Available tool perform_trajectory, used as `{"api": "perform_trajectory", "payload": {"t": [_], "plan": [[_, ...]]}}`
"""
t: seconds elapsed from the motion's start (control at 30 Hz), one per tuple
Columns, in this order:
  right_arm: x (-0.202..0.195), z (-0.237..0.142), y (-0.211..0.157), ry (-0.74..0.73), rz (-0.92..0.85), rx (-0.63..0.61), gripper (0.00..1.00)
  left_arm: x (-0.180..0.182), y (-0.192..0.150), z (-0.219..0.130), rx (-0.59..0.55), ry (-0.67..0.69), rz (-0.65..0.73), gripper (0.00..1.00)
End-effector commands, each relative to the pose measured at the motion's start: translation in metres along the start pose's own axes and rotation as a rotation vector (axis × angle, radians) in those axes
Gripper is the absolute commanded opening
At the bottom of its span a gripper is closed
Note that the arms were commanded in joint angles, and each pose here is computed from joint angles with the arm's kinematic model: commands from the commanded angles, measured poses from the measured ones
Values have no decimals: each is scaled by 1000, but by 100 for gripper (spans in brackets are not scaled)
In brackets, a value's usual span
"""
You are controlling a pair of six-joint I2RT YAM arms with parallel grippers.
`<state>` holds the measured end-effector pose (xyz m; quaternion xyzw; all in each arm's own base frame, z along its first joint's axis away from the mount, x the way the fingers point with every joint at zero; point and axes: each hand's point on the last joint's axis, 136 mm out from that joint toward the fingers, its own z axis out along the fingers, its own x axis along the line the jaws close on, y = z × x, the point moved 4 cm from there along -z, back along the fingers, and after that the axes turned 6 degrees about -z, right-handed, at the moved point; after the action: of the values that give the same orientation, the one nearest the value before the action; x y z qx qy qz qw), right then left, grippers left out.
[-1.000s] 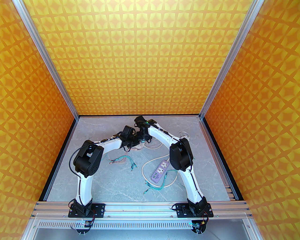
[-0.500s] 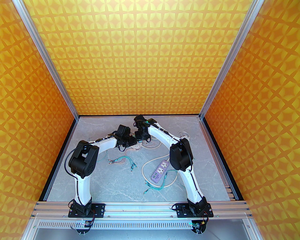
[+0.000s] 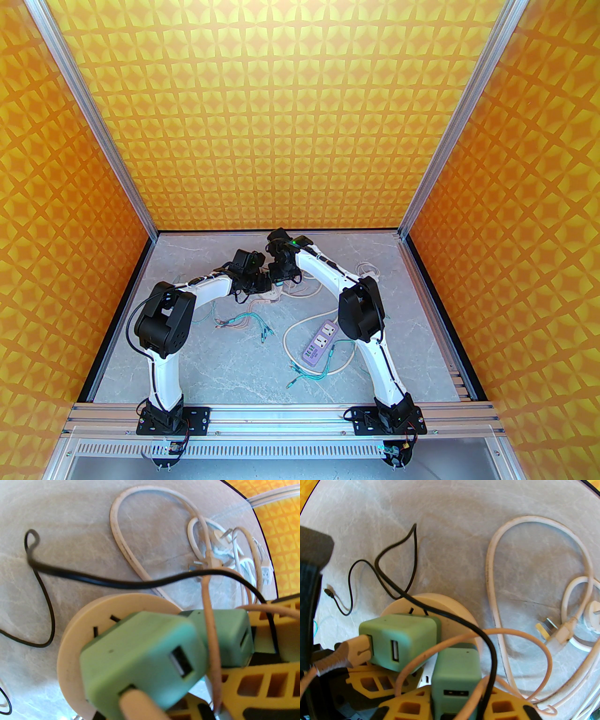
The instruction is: Pull the plug off the socket
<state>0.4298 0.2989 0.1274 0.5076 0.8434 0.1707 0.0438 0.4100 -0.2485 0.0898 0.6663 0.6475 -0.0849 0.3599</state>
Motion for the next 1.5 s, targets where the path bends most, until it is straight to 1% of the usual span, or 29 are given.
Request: {"api": "perform_trajectory", "payload": {"t": [0.0,0.1,0.23,0.4,0.5,0.57,0.67,0.8,0.9,1.03,1.23,1.3,1.37,1.47], "plan": [[12,-2,13,42,-39,-53,27,0,-16,17,52,-24,10,0],[9,0,11,10,-41,-53,27,8,-27,32,87,10,-37,0],[10,4,6,-18,-46,-47,27,16,-41,43,98,15,-74,0],[34,4,6,-20,-82,-58,28,19,-51,53,128,28,-100,0],[48,4,7,3,-99,-61,28,19,-55,57,142,38,-104,0],[50,2,8,8,-107,-64,28,20,-57,59,155,47,-108,0],[38,4,7,-3,-99,-52,27,23,-59,60,171,72,-114,0],[4,3,6,5,-31,-49,27,27,-63,58,187,94,-124,0],[-1,1,4,10,-33,-44,27,29,-65,61,204,107,-130,0],[12,-1,7,39,-24,-53,27,28,-66,64,214,112,-131,0],[63,-12,16,63,-106,-74,28,27,-67,69,235,121,-127,0],[72,-13,18,77,-118,-75,28,27,-68,70,240,124,-131,0],[71,-14,18,67,-123,-72,28,28,-70,71,243,126,-130,0],[53,-12,15,34,-102,-59,28,27,-69,70,240,124,-129,0]]}}
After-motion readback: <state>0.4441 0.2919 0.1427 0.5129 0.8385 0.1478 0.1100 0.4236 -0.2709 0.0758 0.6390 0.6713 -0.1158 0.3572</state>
